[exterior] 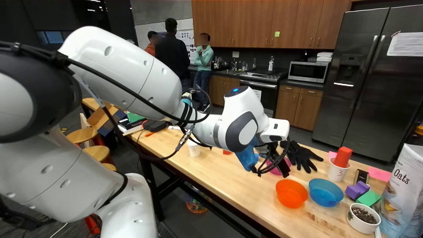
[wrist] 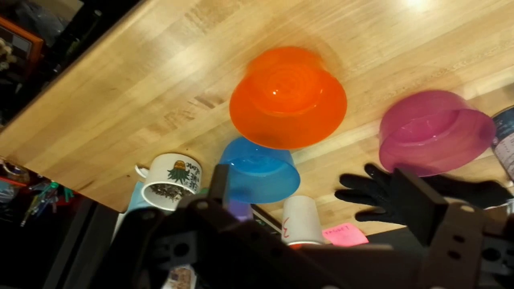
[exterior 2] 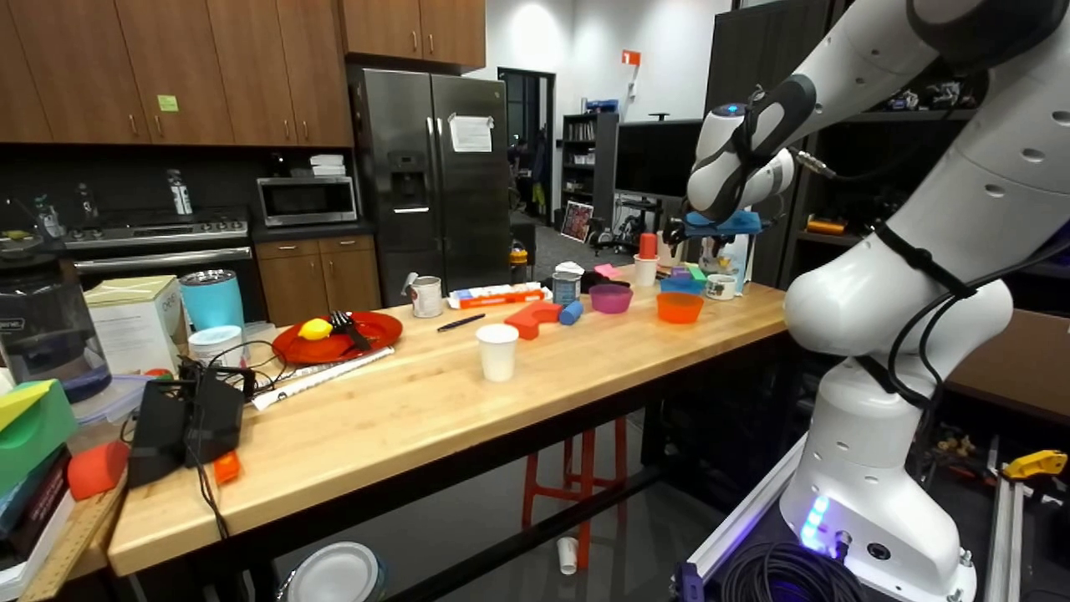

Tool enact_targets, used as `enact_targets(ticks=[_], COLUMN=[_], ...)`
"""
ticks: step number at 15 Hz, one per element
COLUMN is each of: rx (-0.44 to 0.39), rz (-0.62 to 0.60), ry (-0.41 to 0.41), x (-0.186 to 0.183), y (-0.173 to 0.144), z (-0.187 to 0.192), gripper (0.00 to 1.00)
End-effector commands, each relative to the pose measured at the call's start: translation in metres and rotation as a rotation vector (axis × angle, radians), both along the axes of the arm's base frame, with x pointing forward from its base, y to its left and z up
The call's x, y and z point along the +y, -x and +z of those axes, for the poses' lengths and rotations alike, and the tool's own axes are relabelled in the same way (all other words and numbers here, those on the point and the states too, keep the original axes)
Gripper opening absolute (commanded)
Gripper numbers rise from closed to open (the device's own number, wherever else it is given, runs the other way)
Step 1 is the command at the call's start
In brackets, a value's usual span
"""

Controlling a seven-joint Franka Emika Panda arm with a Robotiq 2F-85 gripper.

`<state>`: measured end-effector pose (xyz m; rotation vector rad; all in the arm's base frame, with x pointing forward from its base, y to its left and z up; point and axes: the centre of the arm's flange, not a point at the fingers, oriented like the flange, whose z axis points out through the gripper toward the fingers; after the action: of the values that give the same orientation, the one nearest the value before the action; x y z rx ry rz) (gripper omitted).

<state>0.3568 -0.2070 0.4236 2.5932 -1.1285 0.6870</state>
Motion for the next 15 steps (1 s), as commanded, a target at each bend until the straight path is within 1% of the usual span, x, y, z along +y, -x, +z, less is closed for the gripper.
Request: enact_targets(ticks=[1,5,10,15], rx=[0.002,0.011,0.041,0.070], rz=[-0.096,-0.138,-0.148,-0.170], ry=[-0.025,-0.073,-0.144,-0.201], x=[-0.025,-0.040,-0.051,-0.063], y=[-0.007,-0.014,-0.036,-0.045], z=[-0.015,-0.036,-0.066,-0.090], gripper=[1.00,1.00,1.00,1.00])
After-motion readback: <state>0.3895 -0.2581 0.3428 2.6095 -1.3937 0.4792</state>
